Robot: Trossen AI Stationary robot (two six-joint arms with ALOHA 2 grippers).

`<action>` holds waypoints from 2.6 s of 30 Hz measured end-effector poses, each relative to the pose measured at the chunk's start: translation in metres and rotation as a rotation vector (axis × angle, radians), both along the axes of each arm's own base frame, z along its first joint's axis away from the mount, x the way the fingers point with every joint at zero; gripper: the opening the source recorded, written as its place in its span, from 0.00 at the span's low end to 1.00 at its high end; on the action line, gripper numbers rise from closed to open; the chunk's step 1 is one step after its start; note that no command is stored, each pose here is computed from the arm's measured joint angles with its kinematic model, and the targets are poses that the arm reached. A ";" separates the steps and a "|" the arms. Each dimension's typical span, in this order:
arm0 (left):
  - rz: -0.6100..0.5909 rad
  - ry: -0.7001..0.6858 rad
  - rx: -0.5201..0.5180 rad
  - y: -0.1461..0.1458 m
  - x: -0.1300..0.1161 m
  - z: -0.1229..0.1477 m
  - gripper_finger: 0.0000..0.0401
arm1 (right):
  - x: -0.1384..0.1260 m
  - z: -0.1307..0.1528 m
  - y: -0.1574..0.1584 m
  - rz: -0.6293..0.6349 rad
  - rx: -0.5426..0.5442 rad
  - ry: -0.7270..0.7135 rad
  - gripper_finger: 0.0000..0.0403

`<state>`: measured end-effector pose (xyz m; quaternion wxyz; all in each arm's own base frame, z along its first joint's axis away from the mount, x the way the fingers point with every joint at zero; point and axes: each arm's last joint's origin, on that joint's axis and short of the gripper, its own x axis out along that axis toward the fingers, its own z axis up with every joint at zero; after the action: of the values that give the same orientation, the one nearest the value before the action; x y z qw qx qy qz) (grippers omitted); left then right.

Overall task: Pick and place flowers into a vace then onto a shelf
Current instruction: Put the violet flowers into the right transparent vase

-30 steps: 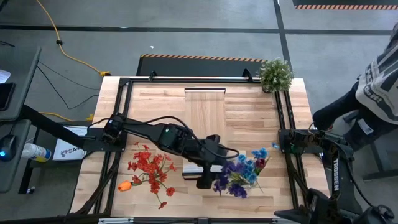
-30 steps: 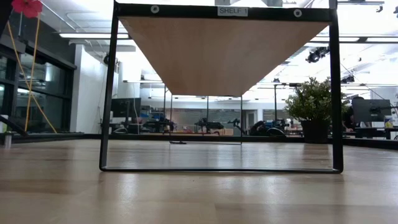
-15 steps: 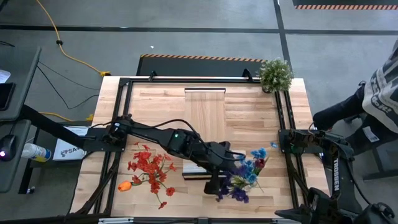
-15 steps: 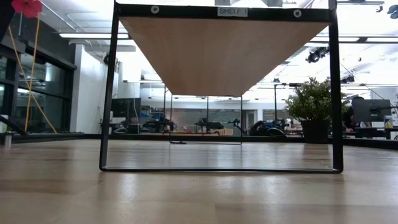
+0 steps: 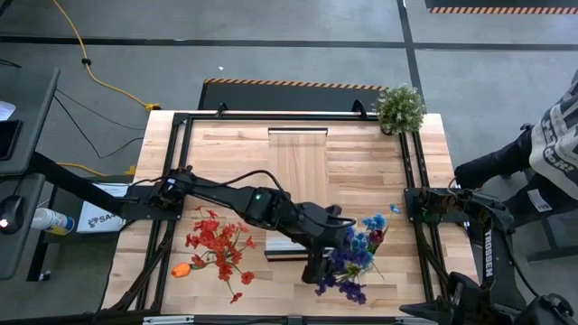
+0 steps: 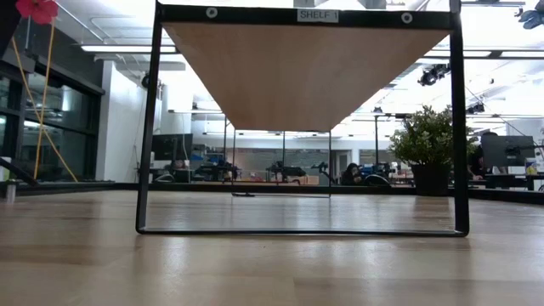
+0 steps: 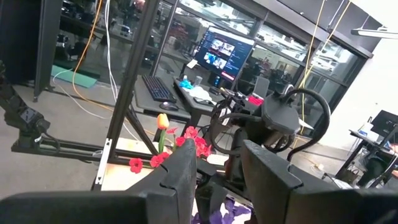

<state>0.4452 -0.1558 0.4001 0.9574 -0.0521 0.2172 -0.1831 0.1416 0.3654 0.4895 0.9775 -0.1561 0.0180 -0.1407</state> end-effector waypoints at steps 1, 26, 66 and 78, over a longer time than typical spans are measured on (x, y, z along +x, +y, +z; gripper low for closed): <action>0.004 0.000 0.000 0.002 0.001 0.000 0.80 | 0.000 0.000 0.000 -0.001 -0.001 0.001 0.29; 0.027 -0.046 -0.015 0.018 -0.011 0.023 0.80 | -0.008 0.018 -0.007 0.009 0.038 -0.006 0.29; 0.080 0.378 -0.095 -0.008 -0.082 0.029 0.80 | -0.015 0.016 -0.003 0.030 -0.003 0.005 0.29; 0.119 0.437 -0.015 -0.013 -0.050 -0.010 0.80 | -0.015 0.016 -0.003 0.031 -0.006 0.005 0.29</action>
<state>0.3952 -0.1690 0.3899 0.8962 -0.1105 0.4148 -0.1125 0.1267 0.3628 0.5055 0.9790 -0.1597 0.0175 -0.1252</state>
